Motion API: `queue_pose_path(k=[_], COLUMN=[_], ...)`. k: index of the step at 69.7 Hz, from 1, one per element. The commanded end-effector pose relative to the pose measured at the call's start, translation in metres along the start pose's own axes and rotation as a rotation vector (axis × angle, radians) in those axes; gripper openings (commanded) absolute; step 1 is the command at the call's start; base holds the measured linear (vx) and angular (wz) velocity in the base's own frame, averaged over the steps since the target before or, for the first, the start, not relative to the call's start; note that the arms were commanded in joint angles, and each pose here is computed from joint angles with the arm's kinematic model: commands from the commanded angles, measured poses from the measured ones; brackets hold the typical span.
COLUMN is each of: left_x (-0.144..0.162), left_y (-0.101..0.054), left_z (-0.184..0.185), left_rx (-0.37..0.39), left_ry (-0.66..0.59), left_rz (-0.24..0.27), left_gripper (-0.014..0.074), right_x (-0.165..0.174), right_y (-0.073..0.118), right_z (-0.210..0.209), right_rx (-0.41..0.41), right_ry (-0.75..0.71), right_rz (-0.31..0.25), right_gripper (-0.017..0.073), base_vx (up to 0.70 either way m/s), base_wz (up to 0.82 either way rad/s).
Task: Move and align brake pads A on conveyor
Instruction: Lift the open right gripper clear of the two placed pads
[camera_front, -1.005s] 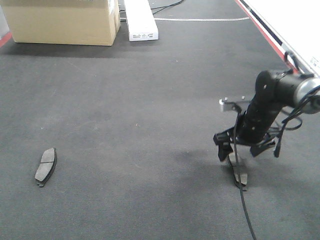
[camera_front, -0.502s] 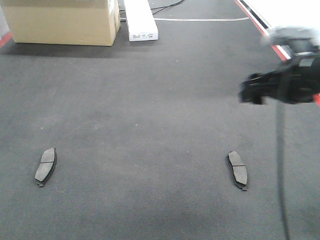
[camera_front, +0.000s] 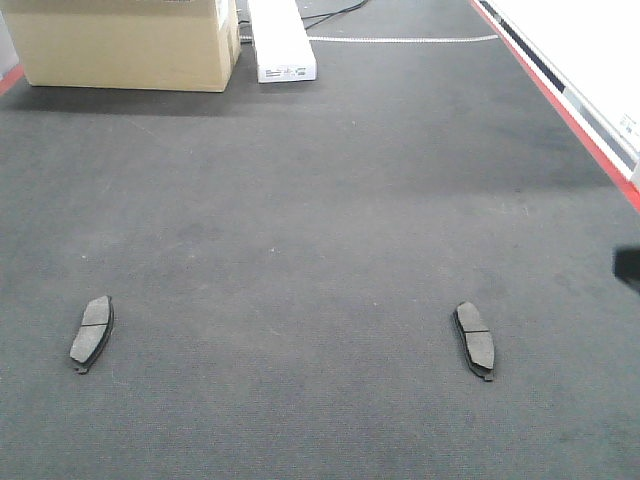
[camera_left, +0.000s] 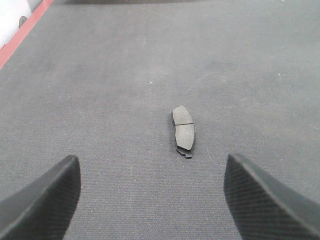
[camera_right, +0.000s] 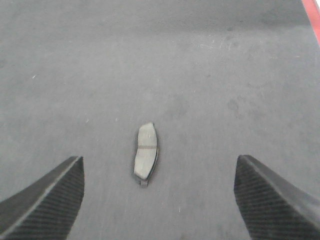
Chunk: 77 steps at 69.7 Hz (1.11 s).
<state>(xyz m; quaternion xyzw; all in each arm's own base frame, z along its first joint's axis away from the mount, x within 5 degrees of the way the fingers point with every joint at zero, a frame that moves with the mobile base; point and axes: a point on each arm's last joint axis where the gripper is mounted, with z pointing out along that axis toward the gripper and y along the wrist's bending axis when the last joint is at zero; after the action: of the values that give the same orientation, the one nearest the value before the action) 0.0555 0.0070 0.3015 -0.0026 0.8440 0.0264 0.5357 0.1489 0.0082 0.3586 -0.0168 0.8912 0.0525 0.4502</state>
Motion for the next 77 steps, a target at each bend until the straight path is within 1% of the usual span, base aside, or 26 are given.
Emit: queue_pose_path(k=[1,15,36,48,77], left_x=[-0.013,-0.013,-0.013,-0.013,-0.013], left_y=[0.000,0.000,0.000,0.000,0.000], left_z=[-0.003,-0.003,-0.003,-0.003,-0.003], left_rx=[0.004,0.004,0.004,0.004,0.004], left_ry=[-0.084,-0.084,-0.084,-0.084,-0.084], left_rz=[0.003,0.003,0.003,0.003,0.003], left_gripper=[0.0554,0.0554,0.0554,0.0554,0.0554], right_x=[0.004,0.043,0.073,0.077,0.076], right_y=[0.000,0.001,0.004,0.004,0.004], right_z=[-0.015,-0.020,-0.042,-0.050,-0.050], right_rx=[0.011,0.015,0.011,0.026,0.026], right_ry=[-0.086,-0.091,-0.169,-0.192,-0.193], right_rz=[-0.010,-0.013,-0.024,-0.042,-0.042], right_gripper=[0.0578,0.0578,0.0578,0.0578,0.0578], base_vx=[0.00,0.00,0.00,0.00,0.00], base_wz=[0.00,0.00,0.00,0.00,0.00])
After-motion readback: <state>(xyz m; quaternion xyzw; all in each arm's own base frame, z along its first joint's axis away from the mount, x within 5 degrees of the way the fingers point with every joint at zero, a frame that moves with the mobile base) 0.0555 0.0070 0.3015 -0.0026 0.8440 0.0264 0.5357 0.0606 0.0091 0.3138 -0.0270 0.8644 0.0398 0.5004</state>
